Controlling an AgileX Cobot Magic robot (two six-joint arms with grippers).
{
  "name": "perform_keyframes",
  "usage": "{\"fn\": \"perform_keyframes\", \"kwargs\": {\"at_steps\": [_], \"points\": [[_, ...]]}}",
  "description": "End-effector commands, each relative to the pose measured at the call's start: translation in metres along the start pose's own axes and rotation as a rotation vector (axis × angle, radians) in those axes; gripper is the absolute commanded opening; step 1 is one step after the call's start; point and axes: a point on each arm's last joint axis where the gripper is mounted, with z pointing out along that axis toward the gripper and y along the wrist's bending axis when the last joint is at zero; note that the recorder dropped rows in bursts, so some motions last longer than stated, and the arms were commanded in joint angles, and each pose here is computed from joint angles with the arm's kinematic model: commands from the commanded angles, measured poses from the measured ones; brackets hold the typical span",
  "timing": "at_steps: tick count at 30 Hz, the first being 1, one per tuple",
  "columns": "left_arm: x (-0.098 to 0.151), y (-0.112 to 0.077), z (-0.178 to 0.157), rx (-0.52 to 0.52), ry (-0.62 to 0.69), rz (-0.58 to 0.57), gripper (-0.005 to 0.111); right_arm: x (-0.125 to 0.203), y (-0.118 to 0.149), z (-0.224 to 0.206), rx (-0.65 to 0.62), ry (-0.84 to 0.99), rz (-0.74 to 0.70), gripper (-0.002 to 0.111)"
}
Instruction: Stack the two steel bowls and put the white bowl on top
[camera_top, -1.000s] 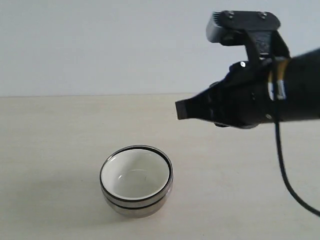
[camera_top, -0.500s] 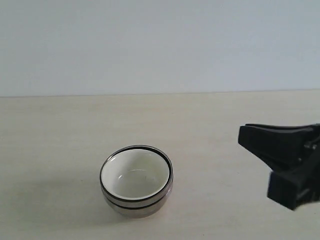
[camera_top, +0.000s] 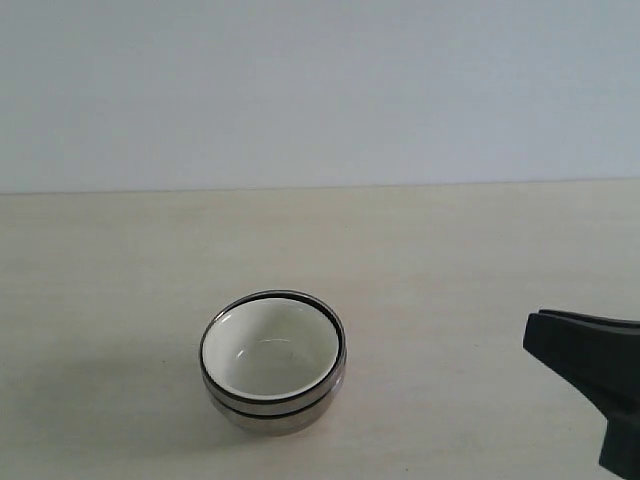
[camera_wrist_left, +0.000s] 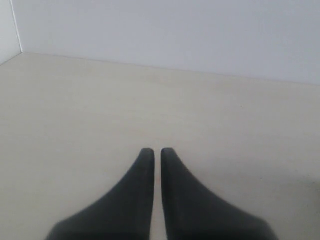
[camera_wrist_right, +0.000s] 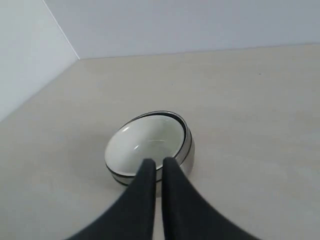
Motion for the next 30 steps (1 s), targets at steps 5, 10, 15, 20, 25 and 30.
{"fn": "perform_keyframes", "kwargs": {"at_steps": [5, 10, 15, 20, 25, 30], "points": [[0.001, 0.000, 0.000, -0.004, 0.001, -0.002, 0.004, 0.000, 0.000, -0.002, -0.002, -0.012, 0.002, 0.000], [0.001, 0.000, 0.000, -0.004, 0.001, -0.002, 0.004, -0.019, -0.005, -0.047, 0.043, -0.288, -0.026, 0.000], [0.001, 0.000, 0.000, -0.004, 0.001, -0.002, 0.004, 0.005, -0.024, -0.074, 0.280, -0.382, -0.122, 0.000], [0.001, 0.000, 0.000, -0.004, 0.001, -0.002, 0.004, 0.037, -0.041, -0.067, 0.382, -0.352, -0.130, 0.000], [0.001, 0.000, 0.000, -0.004, 0.001, -0.002, 0.004, 0.047, -0.047, -0.063, 0.413, -0.331, -0.146, 0.000], [0.001, 0.000, 0.000, -0.004, 0.001, -0.002, 0.004, 0.054, -0.051, -0.063, 0.461, -0.249, -0.160, 0.000]]}}
